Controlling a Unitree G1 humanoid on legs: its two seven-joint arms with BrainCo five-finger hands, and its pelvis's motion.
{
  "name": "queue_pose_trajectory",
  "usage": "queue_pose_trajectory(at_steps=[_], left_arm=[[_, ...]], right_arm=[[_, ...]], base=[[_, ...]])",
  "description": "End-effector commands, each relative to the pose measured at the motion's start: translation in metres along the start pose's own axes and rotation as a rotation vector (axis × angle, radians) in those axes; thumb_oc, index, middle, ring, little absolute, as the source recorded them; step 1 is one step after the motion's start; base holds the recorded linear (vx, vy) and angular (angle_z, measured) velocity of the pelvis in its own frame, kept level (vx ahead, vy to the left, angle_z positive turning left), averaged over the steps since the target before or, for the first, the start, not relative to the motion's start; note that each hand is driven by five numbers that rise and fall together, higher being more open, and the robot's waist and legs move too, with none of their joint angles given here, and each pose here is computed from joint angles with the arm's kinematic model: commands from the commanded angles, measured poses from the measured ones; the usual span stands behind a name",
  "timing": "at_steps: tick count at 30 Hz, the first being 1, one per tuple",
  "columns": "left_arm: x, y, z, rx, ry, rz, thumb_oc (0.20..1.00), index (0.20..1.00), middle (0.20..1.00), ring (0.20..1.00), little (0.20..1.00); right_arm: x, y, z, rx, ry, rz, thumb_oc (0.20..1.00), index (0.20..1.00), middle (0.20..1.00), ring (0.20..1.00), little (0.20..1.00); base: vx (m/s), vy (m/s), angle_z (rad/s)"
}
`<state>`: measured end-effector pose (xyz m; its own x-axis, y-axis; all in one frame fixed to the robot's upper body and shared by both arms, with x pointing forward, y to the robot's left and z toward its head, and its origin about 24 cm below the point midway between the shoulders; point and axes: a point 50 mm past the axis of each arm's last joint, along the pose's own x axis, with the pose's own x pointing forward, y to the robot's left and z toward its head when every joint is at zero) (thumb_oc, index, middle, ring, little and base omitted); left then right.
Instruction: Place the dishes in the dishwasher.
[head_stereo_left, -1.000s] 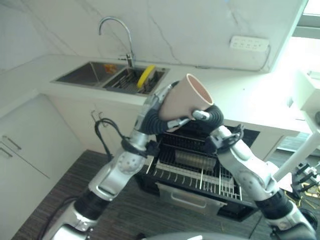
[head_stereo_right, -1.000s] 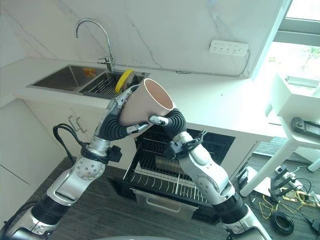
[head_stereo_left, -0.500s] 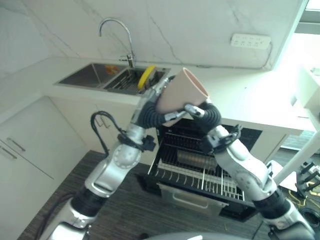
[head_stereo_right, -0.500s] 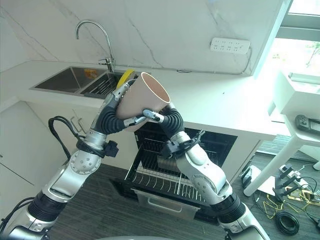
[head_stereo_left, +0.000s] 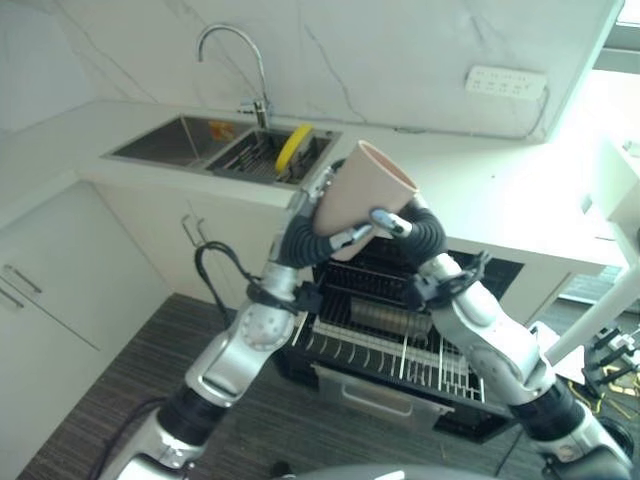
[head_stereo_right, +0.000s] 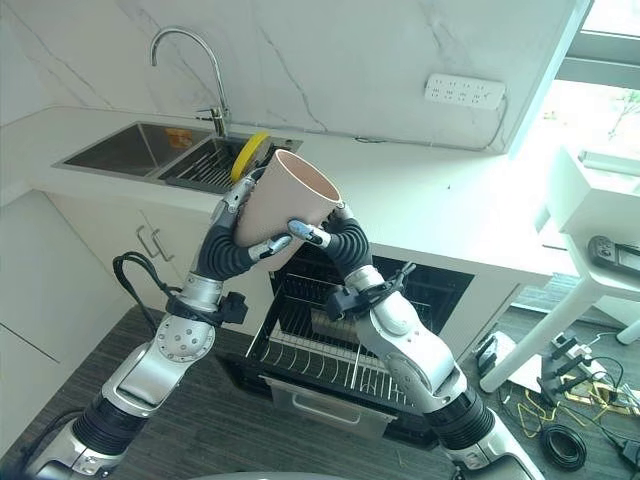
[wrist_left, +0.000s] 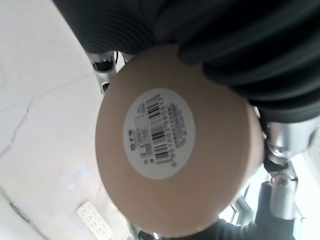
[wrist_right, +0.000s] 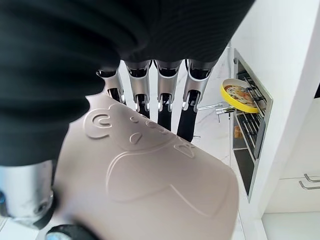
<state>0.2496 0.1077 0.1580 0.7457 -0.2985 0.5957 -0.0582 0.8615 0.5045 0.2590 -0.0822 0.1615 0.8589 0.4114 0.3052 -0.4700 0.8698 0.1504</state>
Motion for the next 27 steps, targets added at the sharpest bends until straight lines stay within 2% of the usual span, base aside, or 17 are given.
queue_pose_trajectory(at_steps=[1, 2, 20, 27], left_arm=[[0.016, 0.006, 0.014, -0.033, -0.127, -0.003, 0.661, 0.661, 0.661, 0.661, 0.661], [0.015, 0.005, 0.012, -0.050, -0.115, -0.006, 1.000, 1.000, 1.000, 1.000, 1.000], [-0.010, -0.005, -0.012, -0.092, -0.048, 0.013, 1.000, 1.000, 1.000, 1.000, 1.000], [-0.014, 0.016, -0.014, -0.093, -0.021, 0.078, 1.000, 1.000, 1.000, 1.000, 1.000]], right_arm=[[0.014, 0.014, 0.063, 0.018, -0.337, 0.063, 0.200, 0.200, 0.200, 0.200, 0.200], [0.013, 0.013, 0.063, 0.017, -0.334, 0.057, 0.200, 0.200, 0.200, 0.200, 0.200], [0.009, -0.003, 0.057, -0.030, -0.328, -0.017, 0.200, 0.200, 0.200, 0.200, 0.200], [0.001, -0.022, 0.056, -0.063, -0.327, -0.104, 0.200, 0.200, 0.200, 0.200, 0.200]], base=[[0.00, 0.000, 0.00], [0.00, 0.000, 0.00], [0.00, 0.000, 0.00], [0.00, 0.000, 0.00]])
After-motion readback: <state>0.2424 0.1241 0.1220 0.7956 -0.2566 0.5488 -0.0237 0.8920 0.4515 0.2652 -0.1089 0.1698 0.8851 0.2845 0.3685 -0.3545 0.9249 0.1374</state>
